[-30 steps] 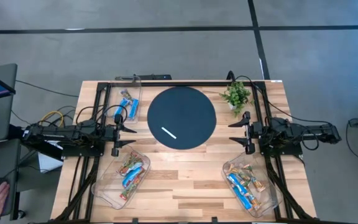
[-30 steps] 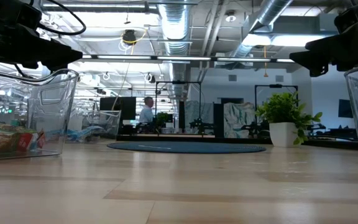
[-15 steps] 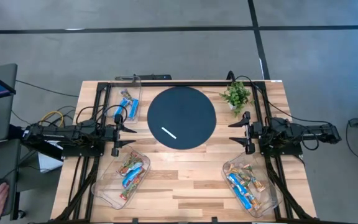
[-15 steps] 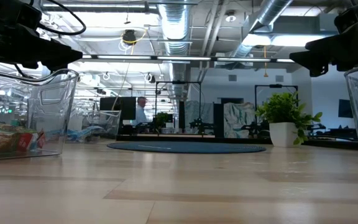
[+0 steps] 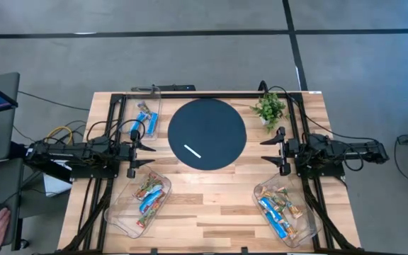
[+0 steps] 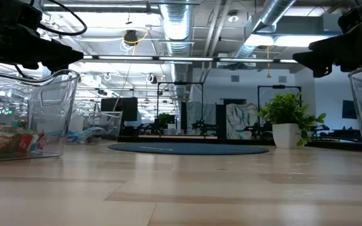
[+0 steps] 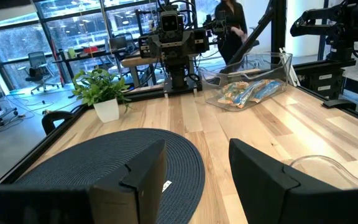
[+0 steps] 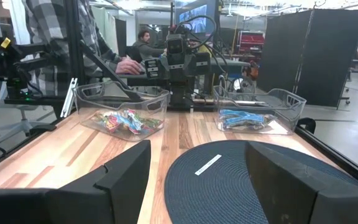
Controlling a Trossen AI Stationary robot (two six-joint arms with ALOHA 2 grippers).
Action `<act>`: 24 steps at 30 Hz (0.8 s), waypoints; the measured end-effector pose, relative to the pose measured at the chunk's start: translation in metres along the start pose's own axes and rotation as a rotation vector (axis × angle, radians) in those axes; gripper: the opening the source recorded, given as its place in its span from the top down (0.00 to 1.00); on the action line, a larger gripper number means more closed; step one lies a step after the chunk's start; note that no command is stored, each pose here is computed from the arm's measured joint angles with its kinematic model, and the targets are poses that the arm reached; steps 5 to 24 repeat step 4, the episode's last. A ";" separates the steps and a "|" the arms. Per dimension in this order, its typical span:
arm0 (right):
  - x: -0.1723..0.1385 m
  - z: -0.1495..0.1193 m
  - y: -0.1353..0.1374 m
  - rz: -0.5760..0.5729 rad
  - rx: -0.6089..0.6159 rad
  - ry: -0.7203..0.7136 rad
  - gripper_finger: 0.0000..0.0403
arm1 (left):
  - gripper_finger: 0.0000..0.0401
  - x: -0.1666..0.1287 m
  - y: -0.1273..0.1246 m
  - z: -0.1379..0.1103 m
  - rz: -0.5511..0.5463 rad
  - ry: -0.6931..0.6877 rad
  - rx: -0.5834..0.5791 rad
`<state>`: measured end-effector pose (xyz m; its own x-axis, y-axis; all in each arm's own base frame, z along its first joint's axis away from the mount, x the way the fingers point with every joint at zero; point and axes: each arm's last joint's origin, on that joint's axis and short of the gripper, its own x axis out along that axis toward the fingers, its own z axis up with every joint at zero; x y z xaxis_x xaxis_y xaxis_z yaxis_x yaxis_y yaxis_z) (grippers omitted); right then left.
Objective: Pick and place Granola Bars by type
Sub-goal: Return to Home Position
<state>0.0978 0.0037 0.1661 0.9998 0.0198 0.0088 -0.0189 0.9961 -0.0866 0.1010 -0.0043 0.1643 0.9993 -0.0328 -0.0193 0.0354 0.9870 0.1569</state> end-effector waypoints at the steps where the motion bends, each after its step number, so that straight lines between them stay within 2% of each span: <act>1: 0.000 0.000 0.000 0.000 0.000 0.000 0.37 | 0.57 0.000 0.000 0.000 0.000 0.000 0.000; 24: 0.000 0.000 0.000 0.000 0.000 0.000 0.37 | 0.57 0.000 0.000 0.000 0.000 0.000 0.000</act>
